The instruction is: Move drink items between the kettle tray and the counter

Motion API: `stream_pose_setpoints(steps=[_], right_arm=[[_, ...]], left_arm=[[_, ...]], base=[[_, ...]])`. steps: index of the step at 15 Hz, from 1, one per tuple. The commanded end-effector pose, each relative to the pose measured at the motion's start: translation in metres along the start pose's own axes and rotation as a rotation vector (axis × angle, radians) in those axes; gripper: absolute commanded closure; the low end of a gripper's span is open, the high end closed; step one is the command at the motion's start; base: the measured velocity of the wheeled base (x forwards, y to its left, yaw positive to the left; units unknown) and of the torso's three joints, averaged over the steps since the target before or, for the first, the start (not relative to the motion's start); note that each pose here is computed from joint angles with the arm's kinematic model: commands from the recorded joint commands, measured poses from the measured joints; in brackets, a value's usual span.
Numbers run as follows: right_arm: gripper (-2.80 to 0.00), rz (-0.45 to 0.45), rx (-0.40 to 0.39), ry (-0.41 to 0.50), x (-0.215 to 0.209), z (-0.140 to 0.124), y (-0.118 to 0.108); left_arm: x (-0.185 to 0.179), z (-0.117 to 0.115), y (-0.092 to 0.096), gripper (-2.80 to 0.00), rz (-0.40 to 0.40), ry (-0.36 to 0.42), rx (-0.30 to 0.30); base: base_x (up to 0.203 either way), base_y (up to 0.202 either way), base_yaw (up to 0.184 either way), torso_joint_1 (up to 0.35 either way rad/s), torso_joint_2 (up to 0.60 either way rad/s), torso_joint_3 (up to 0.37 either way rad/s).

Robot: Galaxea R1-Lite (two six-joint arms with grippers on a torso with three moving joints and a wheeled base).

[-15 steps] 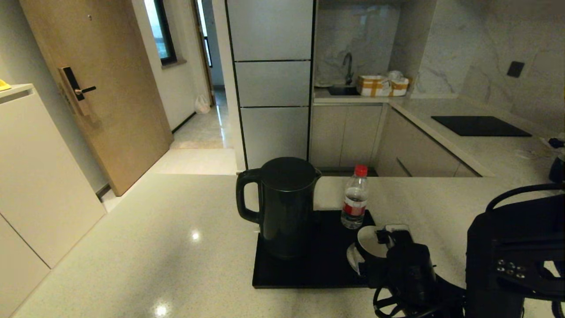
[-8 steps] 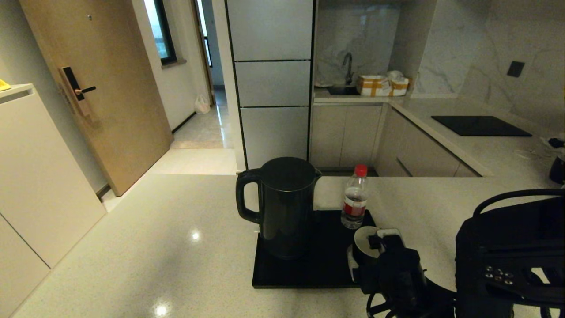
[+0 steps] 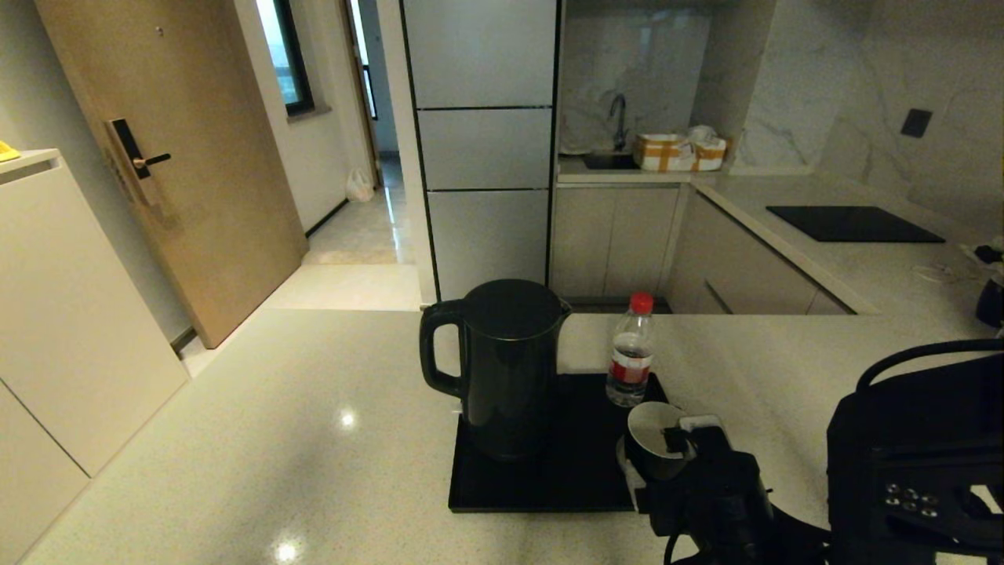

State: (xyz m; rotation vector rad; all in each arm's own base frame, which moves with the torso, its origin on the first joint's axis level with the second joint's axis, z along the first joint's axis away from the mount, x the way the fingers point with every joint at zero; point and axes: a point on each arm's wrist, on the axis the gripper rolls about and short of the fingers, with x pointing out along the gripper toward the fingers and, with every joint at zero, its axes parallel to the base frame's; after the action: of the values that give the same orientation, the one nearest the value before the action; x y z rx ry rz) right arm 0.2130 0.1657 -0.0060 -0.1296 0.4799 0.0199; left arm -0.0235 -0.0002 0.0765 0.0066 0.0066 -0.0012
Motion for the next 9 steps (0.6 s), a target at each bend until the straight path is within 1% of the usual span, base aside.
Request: stream_pose_setpoints(steps=[1,4,9], right_arm=[[-2.8,-0.004,0.008,0.001,-0.009,0.0,-0.007],[-2.8,-0.002,0.018,0.008,-0.021,0.0,-0.014],[-2.8,0.025,0.05,-0.04,-0.043,0.012,-0.022]], left_arm=[[0.0,0.0,0.0,0.0,0.001,0.0,0.0],[0.0,0.0,0.0,0.0,0.0,0.0,-0.001],[0.0,0.0,0.0,0.0,0.001,0.0,-0.001]], base=[[0.0,0.0,0.0,0.0,0.0,0.0],[0.0,0.0,0.0,0.0,0.0,0.0],[0.0,0.0,0.0,0.0,0.0,0.0]])
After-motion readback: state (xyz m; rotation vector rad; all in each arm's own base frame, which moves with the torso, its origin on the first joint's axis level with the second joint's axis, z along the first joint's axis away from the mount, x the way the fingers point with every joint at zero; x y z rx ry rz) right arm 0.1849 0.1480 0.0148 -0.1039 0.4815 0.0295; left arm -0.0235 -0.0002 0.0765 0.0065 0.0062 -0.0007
